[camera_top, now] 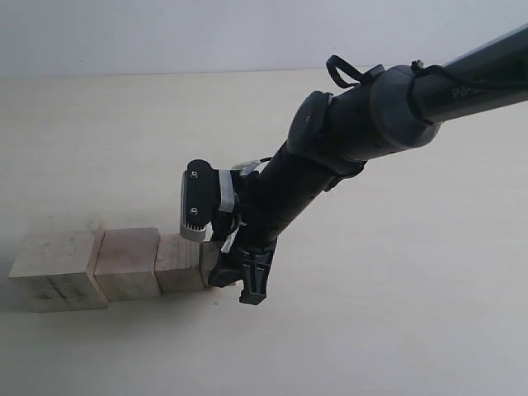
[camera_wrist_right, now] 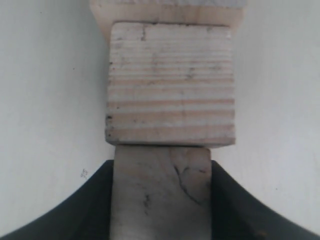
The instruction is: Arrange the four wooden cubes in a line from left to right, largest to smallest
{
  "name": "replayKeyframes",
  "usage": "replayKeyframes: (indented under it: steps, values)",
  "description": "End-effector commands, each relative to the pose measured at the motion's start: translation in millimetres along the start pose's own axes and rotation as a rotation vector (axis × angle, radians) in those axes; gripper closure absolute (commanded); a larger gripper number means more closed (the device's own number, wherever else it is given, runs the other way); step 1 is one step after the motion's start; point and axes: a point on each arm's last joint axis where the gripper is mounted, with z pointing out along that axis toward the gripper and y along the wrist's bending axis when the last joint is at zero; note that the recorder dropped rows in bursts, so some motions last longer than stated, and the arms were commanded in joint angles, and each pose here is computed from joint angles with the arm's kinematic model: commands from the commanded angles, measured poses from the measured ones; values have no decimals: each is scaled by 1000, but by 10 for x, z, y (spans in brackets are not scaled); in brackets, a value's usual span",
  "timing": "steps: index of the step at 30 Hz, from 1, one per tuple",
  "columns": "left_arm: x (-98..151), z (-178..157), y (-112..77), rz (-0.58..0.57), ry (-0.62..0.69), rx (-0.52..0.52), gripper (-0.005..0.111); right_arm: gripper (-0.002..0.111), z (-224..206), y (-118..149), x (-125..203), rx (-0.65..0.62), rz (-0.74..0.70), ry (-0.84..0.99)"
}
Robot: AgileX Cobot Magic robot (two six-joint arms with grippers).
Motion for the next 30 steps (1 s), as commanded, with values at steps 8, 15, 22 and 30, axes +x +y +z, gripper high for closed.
replayKeyframes:
  steps: [8, 15, 22, 30]
  values:
    - [-14, -5, 4, 2, -17, -5, 107, 40, 27, -20, 19, 20, -23, 14]
    - [-14, -5, 4, 2, -17, -5, 107, 17, -491, 0, -285, 116, 7, -82]
    - [-14, -5, 4, 2, -17, -5, 107, 16, -1658, 235, -540, 373, 135, -92]
    - [-14, -5, 4, 2, -17, -5, 107, 86, -2663, 922, -286, 634, 502, -223]
